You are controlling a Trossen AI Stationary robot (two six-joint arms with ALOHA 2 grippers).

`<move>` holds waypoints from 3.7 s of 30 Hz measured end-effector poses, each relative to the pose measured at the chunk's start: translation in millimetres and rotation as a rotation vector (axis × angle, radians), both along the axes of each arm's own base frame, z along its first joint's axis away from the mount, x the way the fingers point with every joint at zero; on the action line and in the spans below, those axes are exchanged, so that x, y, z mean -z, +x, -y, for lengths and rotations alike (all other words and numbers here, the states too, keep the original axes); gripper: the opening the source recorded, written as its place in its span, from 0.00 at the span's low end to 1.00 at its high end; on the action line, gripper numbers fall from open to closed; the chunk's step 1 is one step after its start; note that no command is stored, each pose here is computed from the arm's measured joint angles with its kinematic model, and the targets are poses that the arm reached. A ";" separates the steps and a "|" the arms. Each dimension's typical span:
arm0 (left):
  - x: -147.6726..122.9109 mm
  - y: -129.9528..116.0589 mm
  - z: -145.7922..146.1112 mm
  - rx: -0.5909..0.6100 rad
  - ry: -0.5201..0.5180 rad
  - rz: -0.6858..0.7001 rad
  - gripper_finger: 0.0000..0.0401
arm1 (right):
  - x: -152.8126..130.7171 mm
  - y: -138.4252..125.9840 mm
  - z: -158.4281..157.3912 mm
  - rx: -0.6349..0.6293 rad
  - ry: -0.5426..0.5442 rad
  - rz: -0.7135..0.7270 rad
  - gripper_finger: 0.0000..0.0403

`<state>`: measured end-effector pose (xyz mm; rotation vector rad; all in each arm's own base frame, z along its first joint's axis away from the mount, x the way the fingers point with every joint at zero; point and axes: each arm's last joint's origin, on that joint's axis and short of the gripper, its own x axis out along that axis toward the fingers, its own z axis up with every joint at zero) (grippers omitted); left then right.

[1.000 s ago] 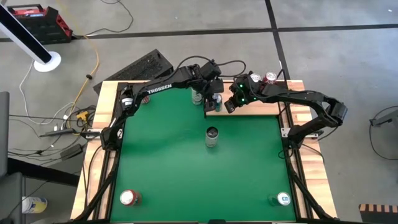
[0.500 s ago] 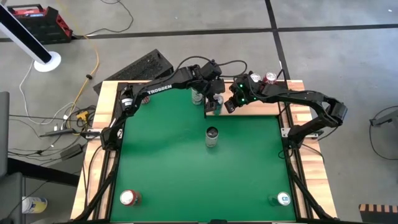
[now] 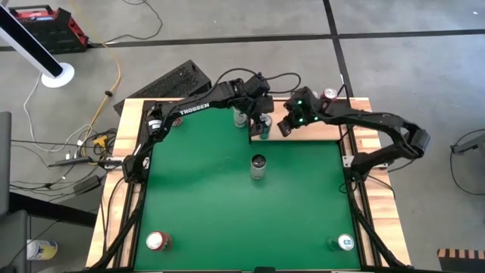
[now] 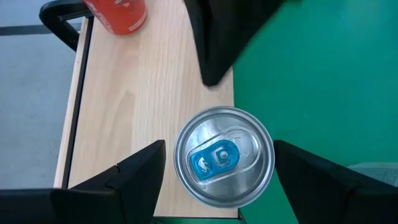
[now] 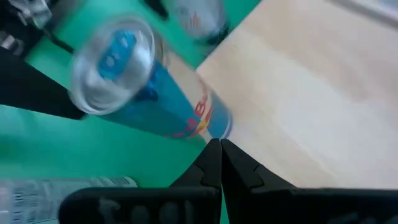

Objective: Place canned beverage on shelf
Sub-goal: Put the top blue soda can on the shelf

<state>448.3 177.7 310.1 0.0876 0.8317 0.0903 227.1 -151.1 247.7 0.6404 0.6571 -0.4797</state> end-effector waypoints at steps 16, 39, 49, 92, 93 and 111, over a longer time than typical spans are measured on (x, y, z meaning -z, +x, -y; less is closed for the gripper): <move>-6.6 0.0 4.1 -0.005 -0.013 0.015 0.70 | -68.6 -45.9 -30.3 0.038 -0.136 0.254 0.06; -127.6 -157.6 51.9 -0.265 0.096 -0.006 0.59 | -78.0 20.1 -33.5 -0.278 -0.306 0.155 0.68; -49.3 -238.7 90.2 -0.381 0.001 0.289 0.49 | -59.2 52.1 -18.3 -0.346 -0.293 -0.122 0.97; 3.8 -288.7 110.8 -0.461 -0.107 0.559 0.46 | -44.4 31.6 58.9 0.273 -0.230 -0.256 0.65; 3.8 -288.7 110.8 -0.462 -0.109 0.559 0.46 | -44.2 28.2 62.6 0.299 -0.217 -0.254 0.65; 3.8 -288.7 110.7 -0.482 -0.132 0.567 0.46 | -42.4 20.1 66.9 0.460 -0.203 -0.295 0.65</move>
